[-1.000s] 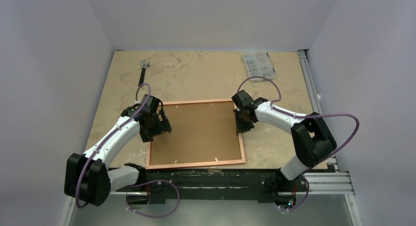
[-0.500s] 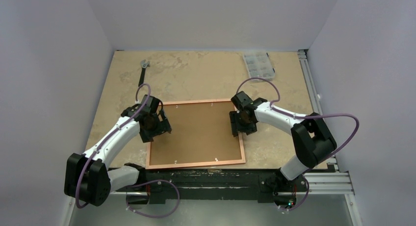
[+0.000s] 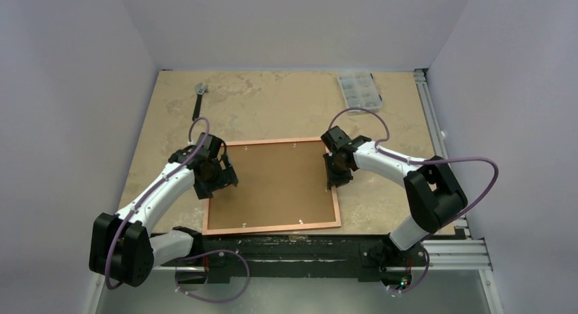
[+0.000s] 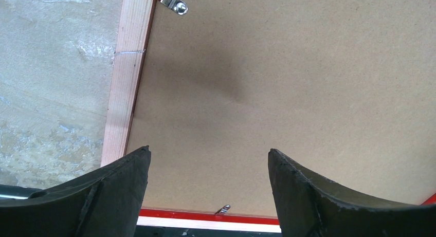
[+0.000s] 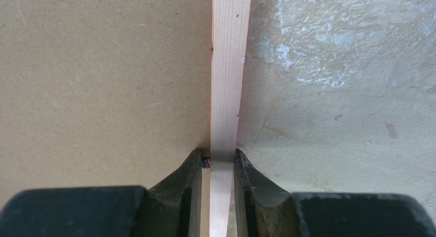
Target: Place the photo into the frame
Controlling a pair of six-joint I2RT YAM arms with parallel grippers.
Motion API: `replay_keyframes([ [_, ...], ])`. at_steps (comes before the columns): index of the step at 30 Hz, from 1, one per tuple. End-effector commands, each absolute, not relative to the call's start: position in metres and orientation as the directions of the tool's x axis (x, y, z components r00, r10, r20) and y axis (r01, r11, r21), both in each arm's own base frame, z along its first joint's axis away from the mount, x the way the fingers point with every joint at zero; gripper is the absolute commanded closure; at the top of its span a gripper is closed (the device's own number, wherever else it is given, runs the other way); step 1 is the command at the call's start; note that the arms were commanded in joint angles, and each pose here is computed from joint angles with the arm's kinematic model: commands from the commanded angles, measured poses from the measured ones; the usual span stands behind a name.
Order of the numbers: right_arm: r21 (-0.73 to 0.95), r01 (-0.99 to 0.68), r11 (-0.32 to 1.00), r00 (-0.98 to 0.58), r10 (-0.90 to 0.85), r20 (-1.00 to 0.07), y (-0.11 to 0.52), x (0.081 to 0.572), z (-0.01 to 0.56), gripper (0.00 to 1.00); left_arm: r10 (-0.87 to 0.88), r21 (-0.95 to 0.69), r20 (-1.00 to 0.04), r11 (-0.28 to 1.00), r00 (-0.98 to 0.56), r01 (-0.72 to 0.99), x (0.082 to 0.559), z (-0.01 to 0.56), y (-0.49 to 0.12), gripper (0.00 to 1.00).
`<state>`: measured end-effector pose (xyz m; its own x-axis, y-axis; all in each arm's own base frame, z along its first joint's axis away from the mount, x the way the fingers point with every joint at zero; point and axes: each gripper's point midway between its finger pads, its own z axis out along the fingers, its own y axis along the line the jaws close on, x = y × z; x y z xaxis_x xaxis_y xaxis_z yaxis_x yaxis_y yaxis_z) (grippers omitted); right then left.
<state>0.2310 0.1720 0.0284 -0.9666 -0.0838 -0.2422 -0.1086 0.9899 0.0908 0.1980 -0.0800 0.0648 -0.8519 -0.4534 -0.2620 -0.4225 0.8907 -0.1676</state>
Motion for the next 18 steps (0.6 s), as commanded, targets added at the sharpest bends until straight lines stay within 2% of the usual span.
replay_keyframes([
  [1,0.065,-0.113,0.991,-0.966,-0.095,-0.239,0.165,0.226,0.028,0.87,-0.466,-0.18,-0.292,0.884,-0.835,-0.431,0.202,0.07,-0.077,0.19],
  [6,0.059,-0.116,0.992,-0.966,-0.098,-0.24,0.164,0.226,0.027,1.0,-0.465,-0.185,-0.296,0.885,-0.834,-0.428,0.202,0.072,-0.077,0.19],
  [13,0.113,-0.067,0.991,-0.974,-0.04,-0.225,0.165,0.243,0.021,1.0,-0.439,-0.217,-0.31,0.896,-0.843,-0.387,0.202,0.081,-0.081,0.19],
  [18,0.225,0.009,0.974,-0.976,0.058,-0.211,0.159,0.274,0.023,1.0,-0.417,-0.286,-0.319,0.898,-0.851,-0.333,0.203,0.092,-0.092,0.19],
])
